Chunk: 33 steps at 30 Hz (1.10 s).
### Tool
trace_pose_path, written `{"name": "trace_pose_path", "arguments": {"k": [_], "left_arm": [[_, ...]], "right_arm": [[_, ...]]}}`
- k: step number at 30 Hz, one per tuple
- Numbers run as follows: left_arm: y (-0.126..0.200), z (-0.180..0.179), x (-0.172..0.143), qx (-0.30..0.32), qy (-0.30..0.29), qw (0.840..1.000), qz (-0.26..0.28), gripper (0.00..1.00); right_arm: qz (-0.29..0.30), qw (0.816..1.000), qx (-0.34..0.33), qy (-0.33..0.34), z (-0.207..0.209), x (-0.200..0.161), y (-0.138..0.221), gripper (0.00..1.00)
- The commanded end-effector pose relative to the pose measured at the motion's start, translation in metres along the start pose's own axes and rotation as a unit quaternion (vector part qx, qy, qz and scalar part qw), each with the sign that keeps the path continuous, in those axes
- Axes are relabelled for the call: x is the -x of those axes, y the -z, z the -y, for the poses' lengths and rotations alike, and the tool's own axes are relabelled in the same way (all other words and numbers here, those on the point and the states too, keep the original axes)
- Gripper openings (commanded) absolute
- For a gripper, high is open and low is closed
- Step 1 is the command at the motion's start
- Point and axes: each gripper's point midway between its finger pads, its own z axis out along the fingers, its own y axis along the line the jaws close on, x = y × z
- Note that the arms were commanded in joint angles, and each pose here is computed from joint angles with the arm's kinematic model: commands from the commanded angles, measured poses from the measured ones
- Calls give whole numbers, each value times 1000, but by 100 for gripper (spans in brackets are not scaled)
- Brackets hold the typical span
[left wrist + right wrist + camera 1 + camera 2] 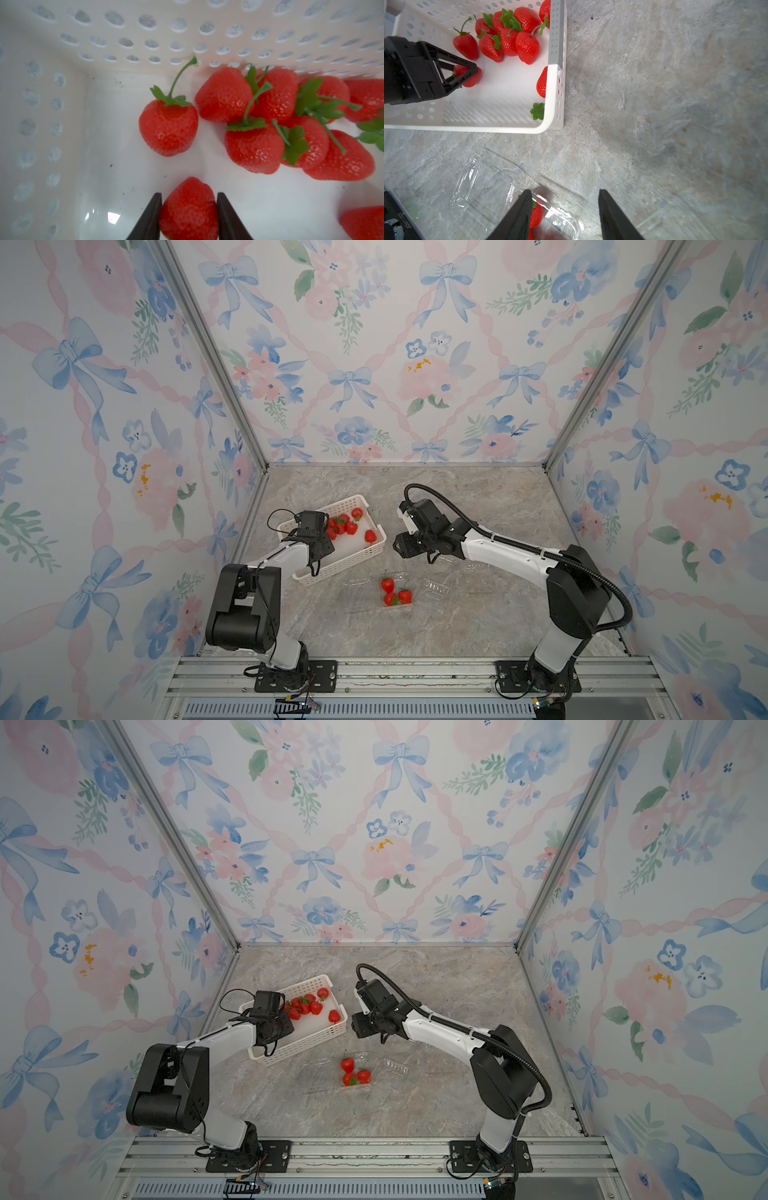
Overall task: Pack strawberries into containers
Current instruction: Pick up the strawberry from the basket, then place the strawberry in the packing box.
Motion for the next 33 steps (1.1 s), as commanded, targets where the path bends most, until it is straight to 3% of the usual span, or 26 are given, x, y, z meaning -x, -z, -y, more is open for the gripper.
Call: {"name": "trace_pose_path", "arguments": {"k": [1,15,24,33], "left_arm": [[14,3,-2,-26,-1,1000,3,29],[93,44,-7,-131,-21,990,39,30],[138,104,-61,-217,-55,974,17,30],[151,145,-121,-230,-109,967,-12,30]], "right_arm": [[7,1000,-1,-12,4,2,10,53],[-15,999,-29,-41,19,-18,15,52],[-25,997,-49,-57,35,-35,29,51],[-40,995,-60,-68,49,-56,37,52]]}}
